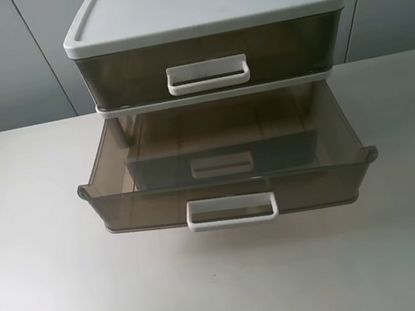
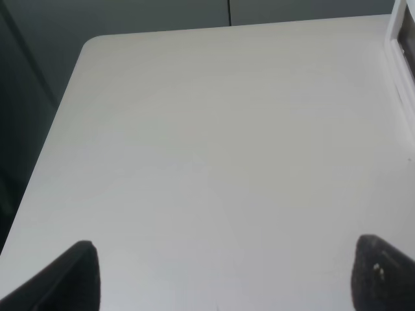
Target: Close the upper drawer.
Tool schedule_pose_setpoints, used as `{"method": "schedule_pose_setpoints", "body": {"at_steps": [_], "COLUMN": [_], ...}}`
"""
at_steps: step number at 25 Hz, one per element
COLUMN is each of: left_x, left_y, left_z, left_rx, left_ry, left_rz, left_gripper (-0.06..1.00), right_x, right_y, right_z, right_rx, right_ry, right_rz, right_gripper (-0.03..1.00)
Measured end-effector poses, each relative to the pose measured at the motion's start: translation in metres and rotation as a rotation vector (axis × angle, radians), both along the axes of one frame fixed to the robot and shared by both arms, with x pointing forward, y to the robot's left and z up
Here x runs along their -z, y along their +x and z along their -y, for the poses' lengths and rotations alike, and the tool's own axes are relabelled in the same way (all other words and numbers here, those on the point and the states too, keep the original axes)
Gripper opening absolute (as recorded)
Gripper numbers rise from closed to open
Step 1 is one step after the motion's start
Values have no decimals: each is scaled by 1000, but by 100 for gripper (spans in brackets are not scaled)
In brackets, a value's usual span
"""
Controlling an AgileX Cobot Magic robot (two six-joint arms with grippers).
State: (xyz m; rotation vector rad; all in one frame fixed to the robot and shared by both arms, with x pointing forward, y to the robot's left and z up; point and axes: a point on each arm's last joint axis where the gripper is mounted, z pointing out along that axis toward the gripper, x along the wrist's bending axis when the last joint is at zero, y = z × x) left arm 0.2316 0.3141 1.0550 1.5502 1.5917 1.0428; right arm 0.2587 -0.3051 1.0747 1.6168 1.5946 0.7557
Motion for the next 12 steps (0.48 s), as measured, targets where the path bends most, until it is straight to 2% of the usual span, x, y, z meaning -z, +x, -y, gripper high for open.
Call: {"method": "schedule_pose_setpoints", "body": {"at_steps": [2,7,12], "left_x": [0,0,0], "left_y": [0,0,0], "left_z": [0,0,0], "left_rx": [0,0,0], "left_ry": [0,0,0], "left_rz": [0,0,0], "left_gripper": [74,74,74], "right_x": [11,13,21], "right_y": [-9,-28,-27], "right_z": [-1,-3,-7], "right_rx": [5,15,1], "right_ry": [16,52,120], "right_rz": [41,159,119], "right_gripper": [63,63,63]}}
